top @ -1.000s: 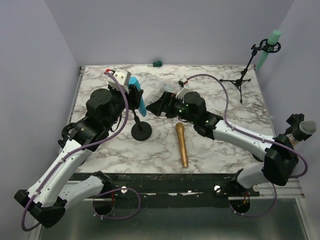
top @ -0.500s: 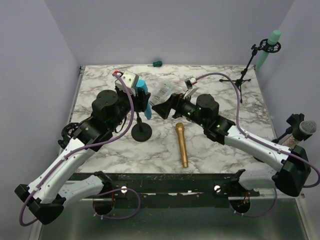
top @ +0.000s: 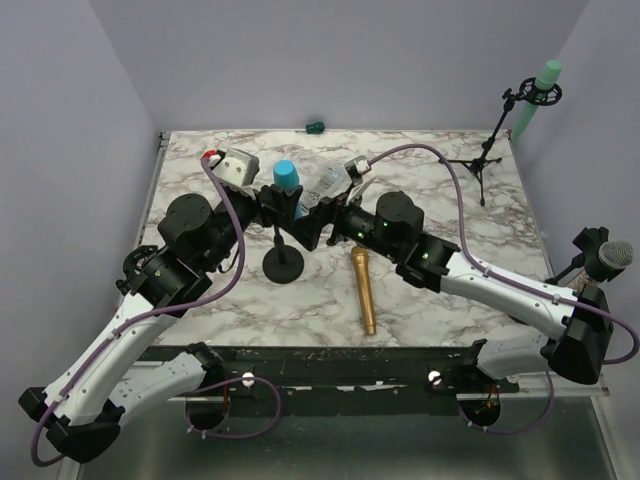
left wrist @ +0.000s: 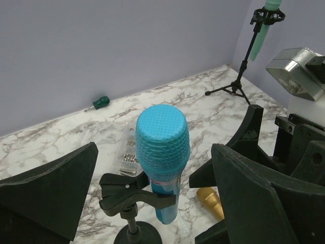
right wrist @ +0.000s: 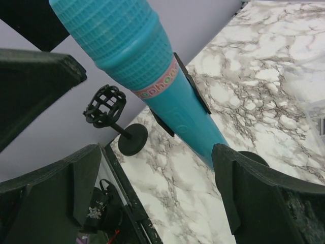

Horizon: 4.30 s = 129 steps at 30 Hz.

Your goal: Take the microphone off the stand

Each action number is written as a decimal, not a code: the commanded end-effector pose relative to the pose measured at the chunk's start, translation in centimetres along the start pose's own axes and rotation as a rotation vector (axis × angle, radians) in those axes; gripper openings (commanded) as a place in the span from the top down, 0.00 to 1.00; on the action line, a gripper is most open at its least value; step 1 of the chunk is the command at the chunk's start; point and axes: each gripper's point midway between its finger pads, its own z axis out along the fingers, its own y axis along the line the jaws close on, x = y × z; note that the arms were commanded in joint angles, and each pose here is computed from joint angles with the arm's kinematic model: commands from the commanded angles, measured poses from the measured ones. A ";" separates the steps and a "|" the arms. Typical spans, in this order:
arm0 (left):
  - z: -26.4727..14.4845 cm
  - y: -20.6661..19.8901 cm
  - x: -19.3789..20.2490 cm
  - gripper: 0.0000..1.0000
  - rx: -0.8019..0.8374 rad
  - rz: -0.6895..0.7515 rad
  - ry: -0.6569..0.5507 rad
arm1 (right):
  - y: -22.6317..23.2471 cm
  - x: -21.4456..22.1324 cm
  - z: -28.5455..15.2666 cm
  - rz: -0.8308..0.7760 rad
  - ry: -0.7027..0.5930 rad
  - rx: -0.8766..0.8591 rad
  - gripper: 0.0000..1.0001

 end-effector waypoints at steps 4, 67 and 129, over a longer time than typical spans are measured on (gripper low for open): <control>-2.0 2.2 -2.4 0.01 -0.107 0.000 -0.133 | -1.1 -1.5 1.3 -0.035 -0.065 0.251 0.00; -5.6 3.2 4.3 0.01 -0.116 0.070 0.090 | -1.8 -2.4 6.6 -0.405 -0.033 0.439 0.99; -1.1 1.6 9.3 1.00 0.423 -0.118 0.260 | -1.5 -1.9 7.2 -0.250 0.118 0.034 0.99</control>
